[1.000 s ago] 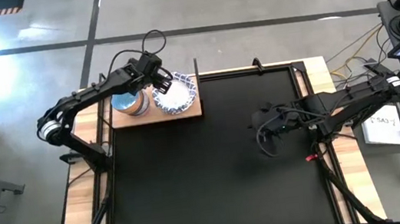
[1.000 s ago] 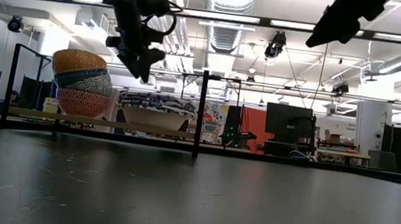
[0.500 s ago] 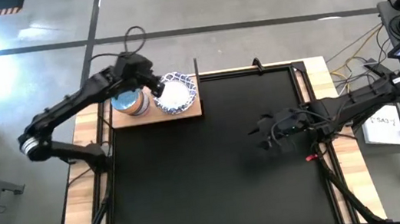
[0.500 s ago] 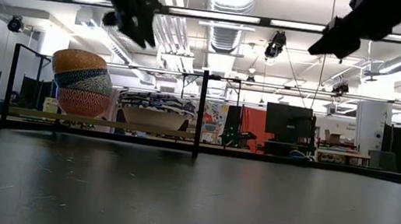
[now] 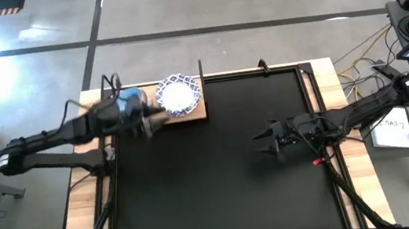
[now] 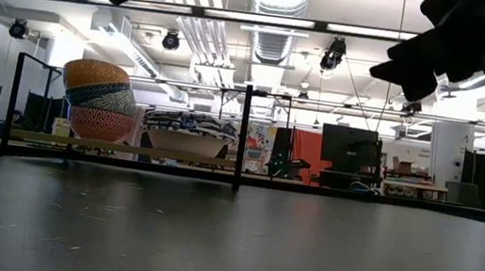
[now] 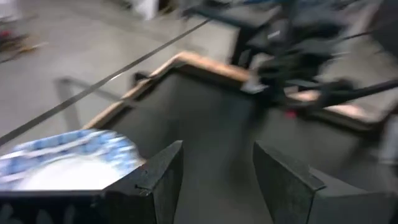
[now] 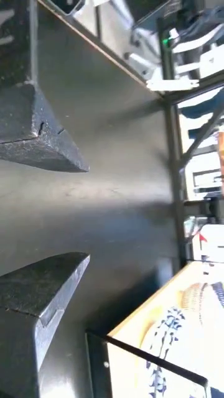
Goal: Place and stack bowls onto a shelf
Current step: Return to Home Position
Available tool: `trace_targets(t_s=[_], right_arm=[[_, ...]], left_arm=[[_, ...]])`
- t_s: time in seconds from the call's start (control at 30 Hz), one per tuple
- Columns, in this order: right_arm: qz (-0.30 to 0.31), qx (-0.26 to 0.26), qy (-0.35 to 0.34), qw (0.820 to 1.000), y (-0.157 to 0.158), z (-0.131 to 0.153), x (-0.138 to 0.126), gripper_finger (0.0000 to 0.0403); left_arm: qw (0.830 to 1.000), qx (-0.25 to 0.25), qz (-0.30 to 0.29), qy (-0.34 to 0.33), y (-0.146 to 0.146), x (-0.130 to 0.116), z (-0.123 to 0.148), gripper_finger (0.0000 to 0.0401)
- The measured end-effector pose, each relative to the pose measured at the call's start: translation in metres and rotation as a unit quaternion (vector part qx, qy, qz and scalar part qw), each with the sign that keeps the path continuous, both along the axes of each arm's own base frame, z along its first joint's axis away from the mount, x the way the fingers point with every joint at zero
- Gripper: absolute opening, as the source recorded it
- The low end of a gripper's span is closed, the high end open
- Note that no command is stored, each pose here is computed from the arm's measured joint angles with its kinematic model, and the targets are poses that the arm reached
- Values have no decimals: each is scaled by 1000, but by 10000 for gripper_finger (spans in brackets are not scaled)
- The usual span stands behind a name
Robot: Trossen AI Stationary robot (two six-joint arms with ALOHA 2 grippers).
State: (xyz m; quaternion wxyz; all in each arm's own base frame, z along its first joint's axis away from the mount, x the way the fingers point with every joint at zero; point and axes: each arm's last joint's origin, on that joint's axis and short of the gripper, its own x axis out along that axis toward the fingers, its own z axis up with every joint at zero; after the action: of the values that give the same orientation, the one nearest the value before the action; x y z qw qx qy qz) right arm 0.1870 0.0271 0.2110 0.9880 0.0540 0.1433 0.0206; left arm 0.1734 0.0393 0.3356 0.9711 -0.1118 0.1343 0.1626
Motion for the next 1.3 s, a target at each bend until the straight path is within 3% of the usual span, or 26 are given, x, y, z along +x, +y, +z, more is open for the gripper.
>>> trace_targets(t_s=[0.23, 0.37, 0.57, 0.77, 1.03, 1.3], right_arm=[[-6, 28, -37, 999, -1, -22, -9, 210], [-11, 52, -52, 997, -2, -34, -15, 210], [-16, 60, -57, 996, -4, -44, -21, 210], [-19, 71, -46, 996, -4, -52, -24, 210], [-20, 70, -41, 996, -4, -54, -25, 210], [-17, 49, -27, 998, -4, -57, -26, 210]], left_arm=[[988, -5, -102, -118, -38, 3, -42, 176], [978, 5, -147, -148, -54, 8, -70, 176], [977, 1, -174, -126, -65, 15, -108, 176], [982, 15, -179, -60, -65, 19, -143, 176], [979, 22, -189, -67, -67, 23, -161, 176], [981, 13, -189, -34, -66, 20, -178, 176]])
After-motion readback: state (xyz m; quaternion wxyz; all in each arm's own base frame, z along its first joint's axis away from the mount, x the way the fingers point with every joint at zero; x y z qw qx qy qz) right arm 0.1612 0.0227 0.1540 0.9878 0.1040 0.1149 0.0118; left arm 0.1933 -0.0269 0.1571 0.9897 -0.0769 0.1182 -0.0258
